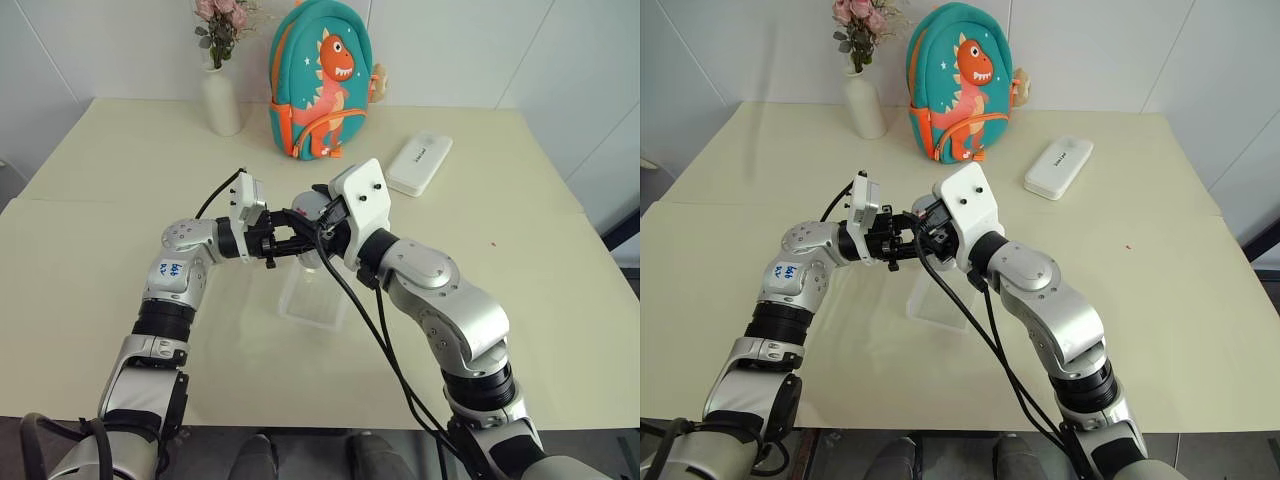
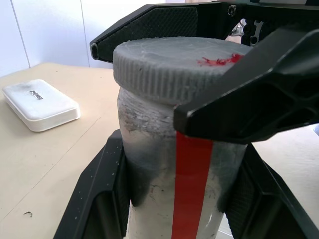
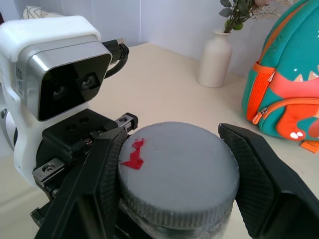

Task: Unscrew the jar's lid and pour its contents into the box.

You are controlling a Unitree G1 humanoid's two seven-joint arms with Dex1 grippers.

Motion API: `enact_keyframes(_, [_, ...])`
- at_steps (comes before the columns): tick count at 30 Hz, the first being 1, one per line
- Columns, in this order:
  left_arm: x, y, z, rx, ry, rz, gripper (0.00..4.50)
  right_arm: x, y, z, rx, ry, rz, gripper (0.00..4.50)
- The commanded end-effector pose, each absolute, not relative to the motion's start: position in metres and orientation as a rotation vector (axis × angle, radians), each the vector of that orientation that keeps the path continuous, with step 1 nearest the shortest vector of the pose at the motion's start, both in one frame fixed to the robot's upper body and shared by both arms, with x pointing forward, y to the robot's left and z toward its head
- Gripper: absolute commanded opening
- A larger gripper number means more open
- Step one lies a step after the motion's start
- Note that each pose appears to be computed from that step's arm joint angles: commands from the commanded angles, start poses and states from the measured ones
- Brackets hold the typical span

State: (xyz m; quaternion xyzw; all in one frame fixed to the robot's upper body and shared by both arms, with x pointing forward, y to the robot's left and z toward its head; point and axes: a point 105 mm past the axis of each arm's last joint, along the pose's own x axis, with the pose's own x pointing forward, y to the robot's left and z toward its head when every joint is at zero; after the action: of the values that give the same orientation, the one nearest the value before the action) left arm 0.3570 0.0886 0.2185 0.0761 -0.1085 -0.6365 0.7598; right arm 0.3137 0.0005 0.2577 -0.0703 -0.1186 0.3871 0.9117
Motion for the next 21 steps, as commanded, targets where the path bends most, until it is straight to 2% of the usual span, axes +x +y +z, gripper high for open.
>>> enact_keyframes(1, [0.353,0.089,0.232,0.185,-0.284,-1.405,1.98,0.281,0.014,0.283,-0.108,-0.390,0.986,2.60])
enact_keyframes(3, [0.352,0.089,0.232,0.180,-0.280,-1.415,1.98,0.279,0.014,0.283,-0.102,-0.389,1.015,2.60])
enact_keyframes(9, [0.342,0.089,0.231,0.171,-0.261,-1.503,1.98,0.255,0.012,0.292,-0.072,-0.416,1.334,2.60])
enact_keyframes(11, [0.341,0.089,0.231,0.173,-0.256,-1.511,1.98,0.254,0.010,0.291,-0.078,-0.414,1.368,2.60])
enact_keyframes(15, [0.339,0.089,0.232,0.189,-0.252,-1.537,1.98,0.240,0.001,0.282,-0.142,-0.414,1.571,2.60])
enact_keyframes(21, [0.336,0.088,0.233,0.196,-0.266,-1.542,1.98,0.248,0.001,0.273,-0.212,-0.400,1.601,2.60])
